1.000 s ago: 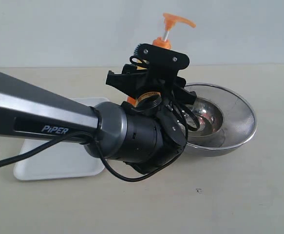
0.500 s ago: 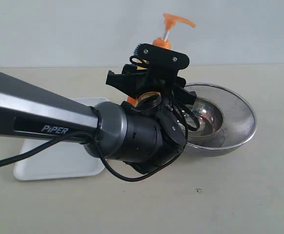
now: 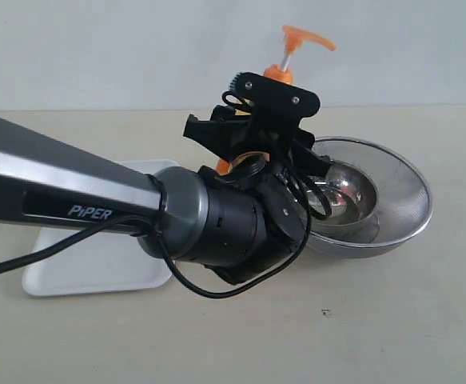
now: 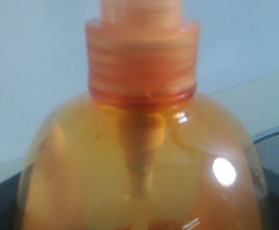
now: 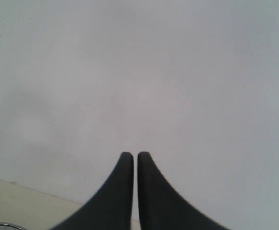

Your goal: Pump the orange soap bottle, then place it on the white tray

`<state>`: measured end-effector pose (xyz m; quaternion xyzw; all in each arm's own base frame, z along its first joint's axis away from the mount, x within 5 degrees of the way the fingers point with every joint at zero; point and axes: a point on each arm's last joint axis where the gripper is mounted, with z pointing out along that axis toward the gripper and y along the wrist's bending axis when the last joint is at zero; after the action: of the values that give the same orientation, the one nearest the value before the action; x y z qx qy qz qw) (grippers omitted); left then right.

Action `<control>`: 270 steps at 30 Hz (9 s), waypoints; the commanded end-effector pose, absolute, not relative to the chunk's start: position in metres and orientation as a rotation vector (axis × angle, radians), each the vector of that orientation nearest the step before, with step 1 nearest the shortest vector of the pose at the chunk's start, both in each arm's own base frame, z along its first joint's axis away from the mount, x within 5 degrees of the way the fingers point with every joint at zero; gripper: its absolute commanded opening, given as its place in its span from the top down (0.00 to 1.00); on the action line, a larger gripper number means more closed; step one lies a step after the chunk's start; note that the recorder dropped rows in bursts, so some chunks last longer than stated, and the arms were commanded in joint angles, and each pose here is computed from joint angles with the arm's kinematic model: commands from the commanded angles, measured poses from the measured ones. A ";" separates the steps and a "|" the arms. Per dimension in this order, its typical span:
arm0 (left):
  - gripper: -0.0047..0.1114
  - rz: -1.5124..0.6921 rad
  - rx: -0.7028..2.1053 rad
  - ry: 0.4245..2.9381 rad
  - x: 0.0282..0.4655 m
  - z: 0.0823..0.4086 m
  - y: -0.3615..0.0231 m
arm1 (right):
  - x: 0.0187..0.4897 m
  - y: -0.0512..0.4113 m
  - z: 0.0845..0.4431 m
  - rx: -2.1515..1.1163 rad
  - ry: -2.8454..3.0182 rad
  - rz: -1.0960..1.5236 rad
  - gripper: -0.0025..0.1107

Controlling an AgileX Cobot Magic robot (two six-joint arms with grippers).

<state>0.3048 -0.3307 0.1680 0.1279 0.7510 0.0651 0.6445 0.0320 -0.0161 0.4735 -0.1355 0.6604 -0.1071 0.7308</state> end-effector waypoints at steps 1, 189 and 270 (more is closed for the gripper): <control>0.92 0.148 0.285 1.605 0.306 0.191 -0.332 | 0.029 -0.017 0.474 -0.296 1.441 -0.247 0.98; 0.39 -0.236 0.293 1.672 0.320 0.194 -0.096 | 0.030 -0.017 0.469 -0.173 1.507 -0.094 0.98; 0.14 -0.084 0.321 1.786 0.215 0.238 -0.037 | 0.274 0.155 0.286 -0.960 1.772 0.664 0.98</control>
<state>0.2178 -0.0372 0.2408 0.1522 0.7859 -0.0206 0.5990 0.2703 0.1526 0.2940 -0.3925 0.7268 0.2721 0.4937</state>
